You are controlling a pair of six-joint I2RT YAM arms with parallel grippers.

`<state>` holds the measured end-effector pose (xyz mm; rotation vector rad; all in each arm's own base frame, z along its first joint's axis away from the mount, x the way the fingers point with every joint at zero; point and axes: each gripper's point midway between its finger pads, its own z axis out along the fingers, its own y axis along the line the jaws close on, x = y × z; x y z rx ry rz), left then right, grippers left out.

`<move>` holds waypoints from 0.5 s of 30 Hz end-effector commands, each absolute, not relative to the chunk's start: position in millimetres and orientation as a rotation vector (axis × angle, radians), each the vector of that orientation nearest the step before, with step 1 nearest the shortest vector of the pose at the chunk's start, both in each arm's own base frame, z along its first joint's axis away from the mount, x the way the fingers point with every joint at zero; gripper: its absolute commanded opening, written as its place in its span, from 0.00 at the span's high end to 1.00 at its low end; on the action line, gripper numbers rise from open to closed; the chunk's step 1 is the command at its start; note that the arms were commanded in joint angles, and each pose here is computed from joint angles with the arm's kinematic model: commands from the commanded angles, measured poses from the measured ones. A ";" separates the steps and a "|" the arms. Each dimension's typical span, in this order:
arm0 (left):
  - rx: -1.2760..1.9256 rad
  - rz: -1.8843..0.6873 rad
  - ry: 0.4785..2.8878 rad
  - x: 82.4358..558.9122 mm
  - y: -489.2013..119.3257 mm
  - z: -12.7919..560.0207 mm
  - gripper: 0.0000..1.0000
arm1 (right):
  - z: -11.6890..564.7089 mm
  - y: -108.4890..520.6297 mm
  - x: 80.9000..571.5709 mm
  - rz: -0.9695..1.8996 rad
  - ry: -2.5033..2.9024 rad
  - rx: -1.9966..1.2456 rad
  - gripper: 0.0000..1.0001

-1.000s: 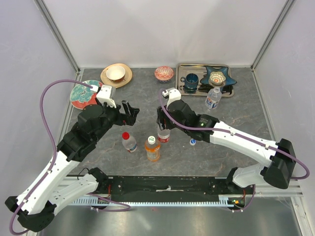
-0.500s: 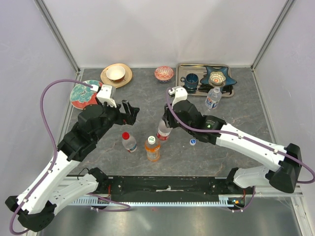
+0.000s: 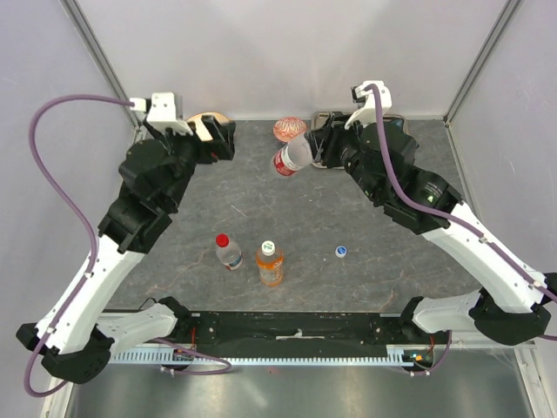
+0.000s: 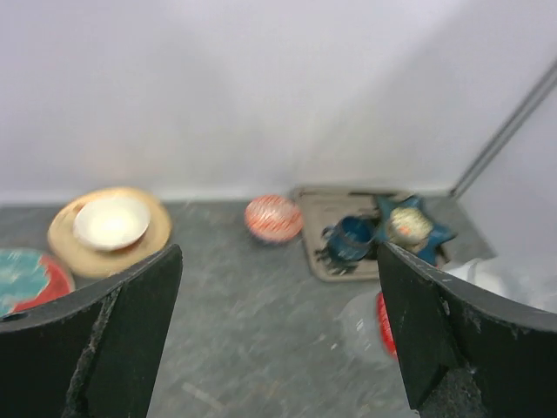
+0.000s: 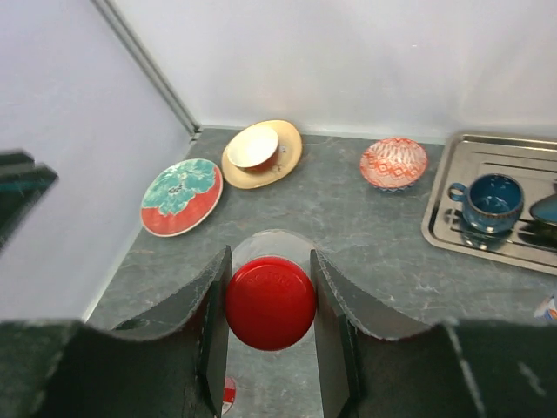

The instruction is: Unscrew the bottle caps

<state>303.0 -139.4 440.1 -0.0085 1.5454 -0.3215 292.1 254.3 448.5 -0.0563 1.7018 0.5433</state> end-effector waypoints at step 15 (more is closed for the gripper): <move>0.910 -1.569 1.410 200.5 -269.3 448.5 0.00 | 485.5 264.7 244.9 1.100 1.598 -0.296 1.00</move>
